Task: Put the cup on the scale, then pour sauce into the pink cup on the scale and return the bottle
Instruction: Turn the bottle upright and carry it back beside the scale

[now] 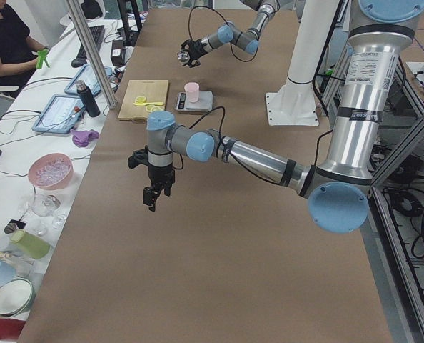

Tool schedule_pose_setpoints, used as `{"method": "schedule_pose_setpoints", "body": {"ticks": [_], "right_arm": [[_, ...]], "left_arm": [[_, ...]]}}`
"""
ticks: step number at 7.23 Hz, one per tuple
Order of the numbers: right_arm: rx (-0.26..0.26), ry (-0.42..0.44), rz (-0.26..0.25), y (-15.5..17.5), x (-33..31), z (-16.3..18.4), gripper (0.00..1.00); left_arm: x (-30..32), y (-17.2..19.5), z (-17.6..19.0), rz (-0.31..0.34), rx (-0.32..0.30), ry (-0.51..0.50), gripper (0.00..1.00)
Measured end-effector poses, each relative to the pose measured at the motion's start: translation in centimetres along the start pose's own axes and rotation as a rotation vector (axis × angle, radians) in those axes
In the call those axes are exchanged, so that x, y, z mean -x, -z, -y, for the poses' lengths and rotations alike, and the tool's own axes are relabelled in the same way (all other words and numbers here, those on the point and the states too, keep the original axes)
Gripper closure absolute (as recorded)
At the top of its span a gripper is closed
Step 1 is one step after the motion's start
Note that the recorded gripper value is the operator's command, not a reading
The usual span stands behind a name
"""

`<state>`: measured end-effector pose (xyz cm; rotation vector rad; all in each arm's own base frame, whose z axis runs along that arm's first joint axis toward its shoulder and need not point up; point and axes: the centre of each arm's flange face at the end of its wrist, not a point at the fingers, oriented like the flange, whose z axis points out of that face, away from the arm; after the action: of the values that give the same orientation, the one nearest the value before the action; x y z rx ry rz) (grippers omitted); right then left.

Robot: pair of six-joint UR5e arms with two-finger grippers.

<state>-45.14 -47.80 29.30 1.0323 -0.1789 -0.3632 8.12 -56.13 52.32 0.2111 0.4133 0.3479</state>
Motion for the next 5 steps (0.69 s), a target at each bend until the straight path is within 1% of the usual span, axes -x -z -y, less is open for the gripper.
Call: {"method": "schedule_pose_setpoints", "body": {"ticks": [1,3,5], "right_arm": [[-0.018,-0.137,0.036,-0.2,-1.0,-1.1,1.0],[-0.052,-0.373,0.111,-0.4,-2.8,-1.7,1.0],[-0.052,-0.546,0.16,-0.6,-4.4,-1.5,1.0]], "left_arm": [[0.0,0.1,0.0,0.0,-0.002,0.0,0.01],[-0.2,0.4,0.0,0.0,-0.008,-0.001,0.01],[-0.3,0.7,0.1,0.0,-0.013,-0.003,0.01]]}}
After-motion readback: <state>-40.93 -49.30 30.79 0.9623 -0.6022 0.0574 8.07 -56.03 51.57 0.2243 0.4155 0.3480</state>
